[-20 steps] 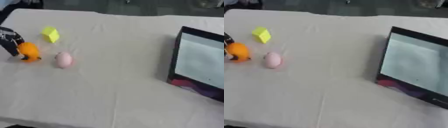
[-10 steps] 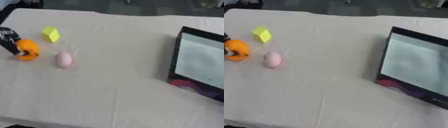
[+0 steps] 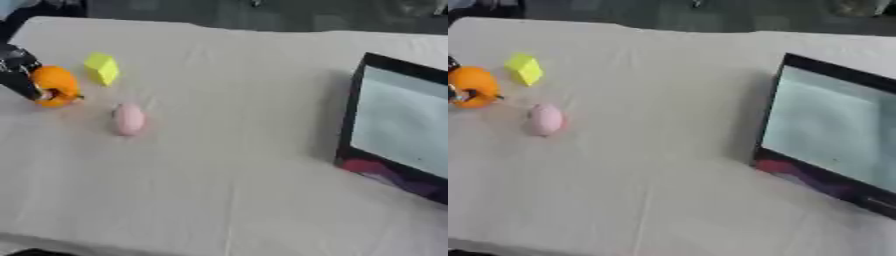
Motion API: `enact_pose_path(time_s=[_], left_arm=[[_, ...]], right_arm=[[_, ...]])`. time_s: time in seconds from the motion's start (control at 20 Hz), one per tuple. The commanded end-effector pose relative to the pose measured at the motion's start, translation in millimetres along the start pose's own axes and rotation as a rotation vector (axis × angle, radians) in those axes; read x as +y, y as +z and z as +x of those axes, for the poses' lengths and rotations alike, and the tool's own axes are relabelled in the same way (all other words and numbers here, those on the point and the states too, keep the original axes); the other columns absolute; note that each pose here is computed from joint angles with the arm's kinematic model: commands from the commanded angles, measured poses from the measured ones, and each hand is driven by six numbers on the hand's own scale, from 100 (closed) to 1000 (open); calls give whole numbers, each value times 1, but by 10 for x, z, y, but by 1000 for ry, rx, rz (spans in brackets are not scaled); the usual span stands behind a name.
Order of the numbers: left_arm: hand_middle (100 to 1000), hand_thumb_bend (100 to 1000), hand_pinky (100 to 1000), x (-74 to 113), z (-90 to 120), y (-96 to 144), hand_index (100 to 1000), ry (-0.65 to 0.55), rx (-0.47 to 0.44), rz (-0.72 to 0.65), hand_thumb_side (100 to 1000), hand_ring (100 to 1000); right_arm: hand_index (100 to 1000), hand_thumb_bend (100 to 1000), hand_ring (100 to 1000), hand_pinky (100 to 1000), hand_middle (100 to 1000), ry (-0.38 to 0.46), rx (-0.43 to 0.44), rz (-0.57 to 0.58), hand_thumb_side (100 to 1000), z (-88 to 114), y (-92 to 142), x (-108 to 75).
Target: Pick up the objects with one hand, pass them to the other hand, and then place them into the box on the other side of the table.
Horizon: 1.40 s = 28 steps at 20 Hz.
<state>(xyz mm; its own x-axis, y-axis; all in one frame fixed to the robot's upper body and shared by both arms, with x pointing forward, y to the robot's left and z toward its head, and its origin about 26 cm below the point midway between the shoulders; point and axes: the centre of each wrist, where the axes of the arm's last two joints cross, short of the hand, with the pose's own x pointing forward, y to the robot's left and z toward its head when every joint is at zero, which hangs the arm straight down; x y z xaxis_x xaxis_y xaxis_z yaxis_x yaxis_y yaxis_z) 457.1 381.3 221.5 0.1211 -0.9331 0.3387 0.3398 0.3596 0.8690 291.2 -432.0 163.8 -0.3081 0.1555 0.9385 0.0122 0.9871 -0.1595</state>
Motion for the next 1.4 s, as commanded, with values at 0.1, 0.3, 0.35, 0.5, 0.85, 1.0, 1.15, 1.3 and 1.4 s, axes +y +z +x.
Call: enact_pose_path(time_s=[0.1,0.3,0.35,0.5,0.85,1.0,1.15,1.3,1.4], left_arm=[[450,261,730,301,117,270,507,25,-73,130,100,546],[441,248,732,286,277,349,504,48,-140,189,100,537],[440,245,732,274,323,364,503,55,-158,205,100,536],[439,240,729,212,485,403,504,50,-214,239,100,534],[434,229,729,-125,999,363,500,44,-357,269,100,527],[432,228,728,-267,1193,347,499,30,-410,292,100,525],[429,221,729,-401,1340,325,497,22,-450,302,100,522],[429,219,729,-516,1441,309,497,26,-480,308,100,521],[428,210,728,-579,1516,315,498,31,-509,324,100,517]], right_arm=[[1000,100,1000,1000,996,40,-86,61,675,337,-156,-33],[1000,100,1000,1000,995,45,-138,133,646,513,-286,35],[1000,100,1000,1000,996,48,-151,153,639,556,-318,57],[1000,100,1000,1000,997,64,-189,213,601,706,-418,129],[1000,100,1000,1000,999,163,-274,400,553,1077,-717,413],[1000,100,1000,1000,1000,197,-315,457,549,1163,-845,545],[1000,100,1000,1000,1000,215,-364,514,538,1265,-969,685],[1000,100,1000,1000,1000,244,-382,565,535,1318,-1088,819],[1000,100,1000,1000,1000,262,-384,601,534,1317,-1160,920]])
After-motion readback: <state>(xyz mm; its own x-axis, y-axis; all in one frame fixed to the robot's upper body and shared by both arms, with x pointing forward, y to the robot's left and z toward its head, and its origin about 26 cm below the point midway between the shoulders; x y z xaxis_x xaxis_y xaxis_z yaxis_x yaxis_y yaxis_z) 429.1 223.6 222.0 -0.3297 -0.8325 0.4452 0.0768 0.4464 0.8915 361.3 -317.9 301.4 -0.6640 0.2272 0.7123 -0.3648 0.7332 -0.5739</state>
